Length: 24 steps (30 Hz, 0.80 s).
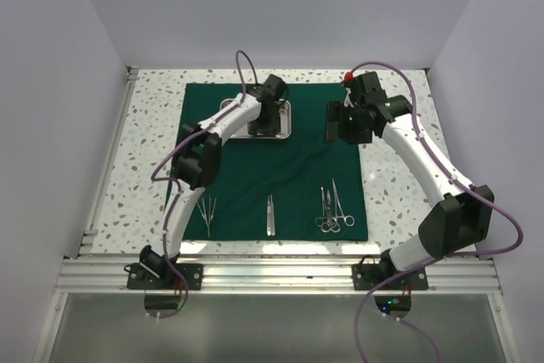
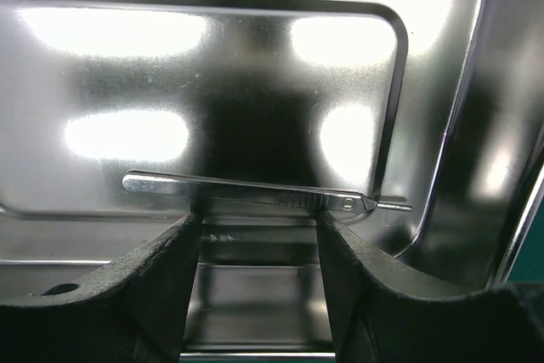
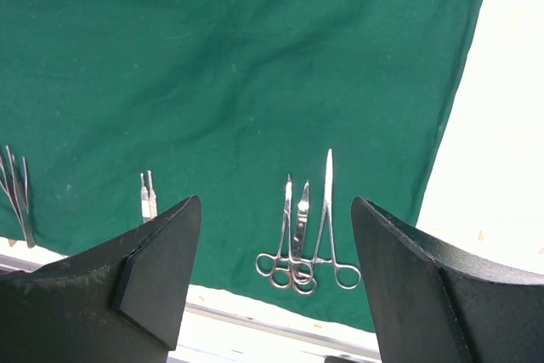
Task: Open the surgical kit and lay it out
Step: Move the container from the surgical kit.
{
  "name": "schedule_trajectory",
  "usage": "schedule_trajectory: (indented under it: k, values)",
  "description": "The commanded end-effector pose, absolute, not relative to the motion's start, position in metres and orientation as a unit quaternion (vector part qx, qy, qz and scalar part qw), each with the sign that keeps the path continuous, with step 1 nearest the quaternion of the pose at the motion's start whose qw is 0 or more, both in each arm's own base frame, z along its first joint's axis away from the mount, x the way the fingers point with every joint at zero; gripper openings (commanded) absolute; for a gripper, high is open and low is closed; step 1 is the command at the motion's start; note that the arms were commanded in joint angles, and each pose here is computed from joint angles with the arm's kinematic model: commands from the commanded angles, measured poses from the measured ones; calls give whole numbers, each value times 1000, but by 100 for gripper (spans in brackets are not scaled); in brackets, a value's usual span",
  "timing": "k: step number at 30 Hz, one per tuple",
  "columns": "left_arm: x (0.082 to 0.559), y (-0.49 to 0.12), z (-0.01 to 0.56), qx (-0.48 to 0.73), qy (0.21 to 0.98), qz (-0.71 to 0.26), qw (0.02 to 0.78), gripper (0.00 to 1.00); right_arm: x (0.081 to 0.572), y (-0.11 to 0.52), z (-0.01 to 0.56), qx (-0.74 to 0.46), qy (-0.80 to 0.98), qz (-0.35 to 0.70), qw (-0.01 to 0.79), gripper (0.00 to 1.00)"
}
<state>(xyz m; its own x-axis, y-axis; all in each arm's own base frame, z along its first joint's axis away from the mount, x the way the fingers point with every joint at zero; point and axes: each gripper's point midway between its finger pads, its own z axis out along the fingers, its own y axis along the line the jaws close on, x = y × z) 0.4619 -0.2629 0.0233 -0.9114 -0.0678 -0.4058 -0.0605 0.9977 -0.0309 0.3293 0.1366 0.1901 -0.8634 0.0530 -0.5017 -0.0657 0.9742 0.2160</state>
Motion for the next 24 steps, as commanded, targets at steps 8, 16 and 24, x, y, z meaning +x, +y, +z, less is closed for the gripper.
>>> schedule_trajectory:
  k: [8, 16, 24]
  values:
    - [530, -251, 41, -95, 954, -50, 281, 56, 350, 140, 207, -9, 953, 113, 280, 75]
    - [557, -249, 69, -109, 933, -68, 337, 55, 358, 138, 208, -10, 956, 96, 279, 75]
    - [551, -252, 35, -97, 947, -61, 299, 56, 370, 134, 210, -11, 957, 79, 279, 75]
